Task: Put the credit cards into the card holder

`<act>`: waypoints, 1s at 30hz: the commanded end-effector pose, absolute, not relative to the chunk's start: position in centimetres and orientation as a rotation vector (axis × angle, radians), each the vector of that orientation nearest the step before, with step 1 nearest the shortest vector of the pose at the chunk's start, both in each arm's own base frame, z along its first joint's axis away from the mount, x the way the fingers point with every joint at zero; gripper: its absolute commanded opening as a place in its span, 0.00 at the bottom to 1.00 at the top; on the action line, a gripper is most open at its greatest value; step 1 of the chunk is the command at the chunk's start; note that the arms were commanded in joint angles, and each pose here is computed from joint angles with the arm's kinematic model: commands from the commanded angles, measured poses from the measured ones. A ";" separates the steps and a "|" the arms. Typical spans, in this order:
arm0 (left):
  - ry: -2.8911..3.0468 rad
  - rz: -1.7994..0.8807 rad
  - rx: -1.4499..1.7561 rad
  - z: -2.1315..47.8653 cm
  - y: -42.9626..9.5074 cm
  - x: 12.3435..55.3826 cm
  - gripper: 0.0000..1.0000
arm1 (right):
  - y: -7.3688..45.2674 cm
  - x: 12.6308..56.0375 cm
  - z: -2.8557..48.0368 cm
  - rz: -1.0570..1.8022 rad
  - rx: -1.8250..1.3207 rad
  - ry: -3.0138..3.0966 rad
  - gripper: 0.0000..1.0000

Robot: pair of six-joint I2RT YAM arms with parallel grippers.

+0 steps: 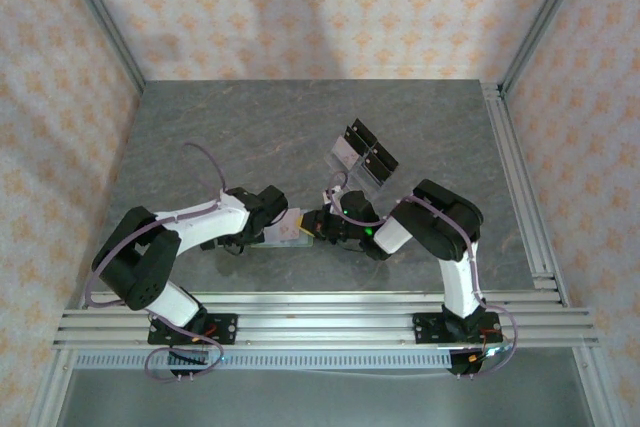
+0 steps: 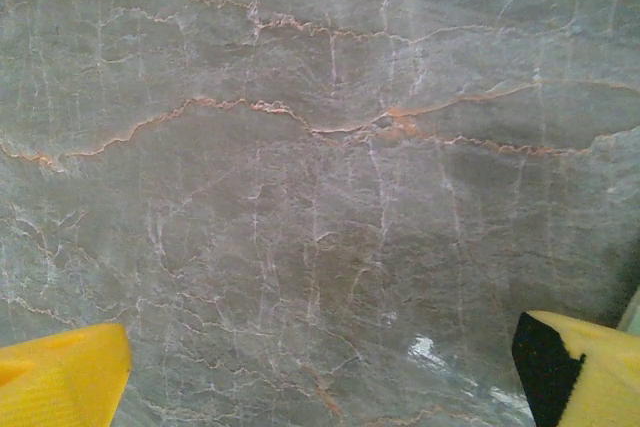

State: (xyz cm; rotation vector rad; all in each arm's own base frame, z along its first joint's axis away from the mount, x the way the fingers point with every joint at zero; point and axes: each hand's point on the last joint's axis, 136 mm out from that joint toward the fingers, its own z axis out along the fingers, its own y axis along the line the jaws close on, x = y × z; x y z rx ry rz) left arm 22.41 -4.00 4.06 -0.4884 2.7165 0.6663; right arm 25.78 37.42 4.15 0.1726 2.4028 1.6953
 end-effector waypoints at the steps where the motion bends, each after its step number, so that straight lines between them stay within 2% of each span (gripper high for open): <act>1: 2.703 0.722 -0.509 3.9 -3.1 21.9 1.00 | 38.0 25.7 4.6 1.740 0.145 2.368 0.00; 30: 2.728 0.688 -0.503 3.0 -3.6 21.9 1.00 | 38.5 24.6 2.1 1.662 0.115 2.492 0.00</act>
